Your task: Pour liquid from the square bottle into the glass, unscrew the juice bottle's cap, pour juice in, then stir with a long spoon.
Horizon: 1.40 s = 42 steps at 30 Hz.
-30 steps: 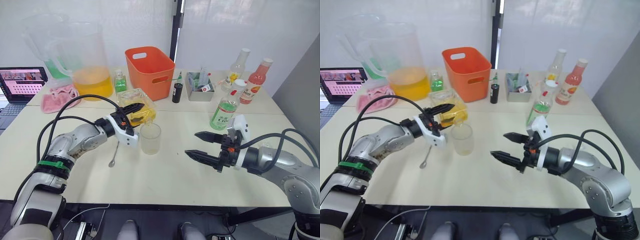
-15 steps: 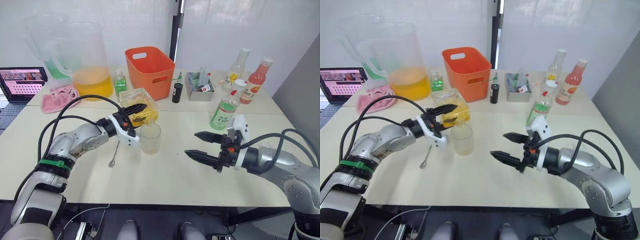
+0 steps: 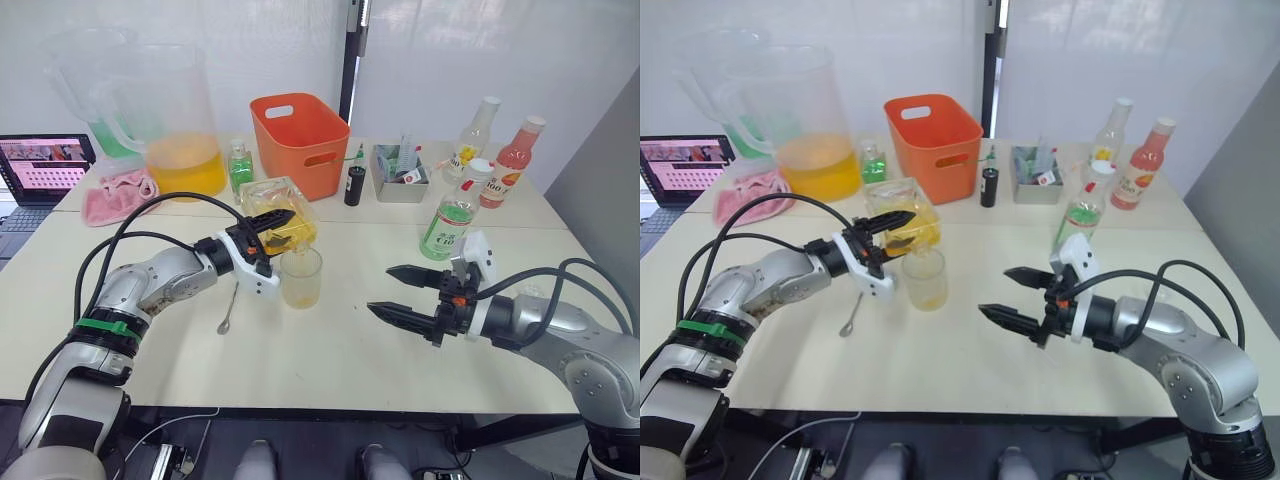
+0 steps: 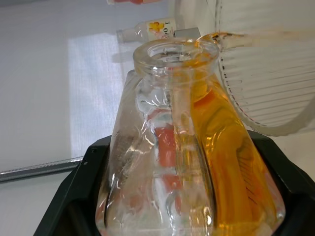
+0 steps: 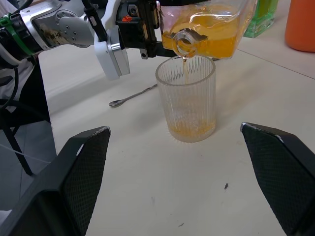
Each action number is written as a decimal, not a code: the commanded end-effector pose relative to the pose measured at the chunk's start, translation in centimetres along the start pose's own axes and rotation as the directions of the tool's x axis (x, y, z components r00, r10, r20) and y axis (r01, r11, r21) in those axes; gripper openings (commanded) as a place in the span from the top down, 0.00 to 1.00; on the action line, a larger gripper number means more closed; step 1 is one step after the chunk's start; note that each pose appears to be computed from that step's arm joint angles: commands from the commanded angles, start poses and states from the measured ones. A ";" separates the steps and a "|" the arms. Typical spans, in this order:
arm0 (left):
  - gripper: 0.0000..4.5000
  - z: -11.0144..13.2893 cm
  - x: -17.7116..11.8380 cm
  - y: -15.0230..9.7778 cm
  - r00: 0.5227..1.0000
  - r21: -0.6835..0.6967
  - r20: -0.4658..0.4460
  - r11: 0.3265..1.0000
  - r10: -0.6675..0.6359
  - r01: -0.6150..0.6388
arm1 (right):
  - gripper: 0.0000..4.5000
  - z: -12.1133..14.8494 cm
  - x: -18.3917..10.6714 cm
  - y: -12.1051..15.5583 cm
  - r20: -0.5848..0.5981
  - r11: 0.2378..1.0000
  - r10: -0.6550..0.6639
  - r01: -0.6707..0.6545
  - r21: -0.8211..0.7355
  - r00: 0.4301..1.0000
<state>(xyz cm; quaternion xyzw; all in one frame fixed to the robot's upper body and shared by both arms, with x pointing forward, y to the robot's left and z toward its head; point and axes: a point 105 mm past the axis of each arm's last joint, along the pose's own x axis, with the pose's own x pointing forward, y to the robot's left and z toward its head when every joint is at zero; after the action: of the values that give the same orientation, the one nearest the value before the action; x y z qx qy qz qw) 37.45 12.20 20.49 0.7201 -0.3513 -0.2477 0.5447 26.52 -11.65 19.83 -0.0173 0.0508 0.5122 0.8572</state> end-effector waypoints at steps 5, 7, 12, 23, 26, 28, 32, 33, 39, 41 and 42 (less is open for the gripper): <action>0.38 -0.9 0.4 4.7 0.988 -0.072 -0.028 0.985 0.154 -0.156 | 0.00 1.2 0.0 0.5 0.039 0.999 0.018 -0.016 -0.046 0.999; 0.38 -1.1 0.4 4.8 0.987 -0.080 -0.040 0.984 0.153 -0.156 | 0.00 1.2 0.0 0.5 0.038 0.999 0.018 -0.016 -0.047 0.999; 0.38 -2.0 0.2 5.2 0.980 -0.169 -0.093 0.967 0.177 -0.190 | 0.00 1.2 0.1 0.5 0.037 0.999 0.023 -0.021 -0.050 0.999; 0.38 -5.7 -1.3 6.0 0.925 -0.589 -0.316 0.721 0.212 -0.366 | 0.00 1.5 0.4 0.8 0.035 0.996 0.068 -0.066 -0.059 0.997; 0.38 -7.5 -2.4 6.4 0.881 -0.657 -0.419 0.596 0.220 -0.462 | 0.00 2.0 0.4 1.0 0.050 0.994 0.092 -0.089 -0.065 0.994; 0.38 -8.7 -3.4 6.7 0.839 -0.695 -0.495 0.478 0.223 -0.537 | 0.00 2.3 0.4 1.1 0.053 0.992 0.110 -0.106 -0.075 0.993; 0.38 -10.7 -6.4 6.4 0.761 -0.705 -0.622 0.289 0.185 -0.647 | 0.00 2.7 0.5 1.2 0.059 0.988 0.133 -0.127 -0.091 0.989; 0.38 -11.5 -7.4 6.1 0.732 -0.693 -0.662 0.240 0.161 -0.680 | 0.00 2.8 0.5 1.1 0.060 0.987 0.133 -0.127 -0.094 0.989; 0.38 -14.4 -11.4 4.0 0.607 -0.604 -0.795 0.081 0.016 -0.793 | 0.00 3.1 0.5 0.9 0.057 0.987 0.133 -0.127 -0.098 0.989; 0.38 -14.9 -12.4 3.3 0.578 -0.579 -0.816 0.030 -0.020 -0.815 | 0.00 3.1 0.5 0.8 0.054 0.987 0.138 -0.132 -0.096 0.989; 0.38 -14.9 -12.7 3.0 0.576 -0.576 -0.817 0.006 -0.034 -0.817 | 0.00 3.1 0.5 0.8 0.052 0.986 0.139 -0.134 -0.095 0.989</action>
<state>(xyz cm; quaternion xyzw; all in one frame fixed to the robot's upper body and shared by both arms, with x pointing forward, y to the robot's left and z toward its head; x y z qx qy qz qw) 40.69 30.16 23.00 0.0853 -0.0371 0.0270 0.9953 26.43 -10.51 21.92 -0.0306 0.0222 0.5675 0.8225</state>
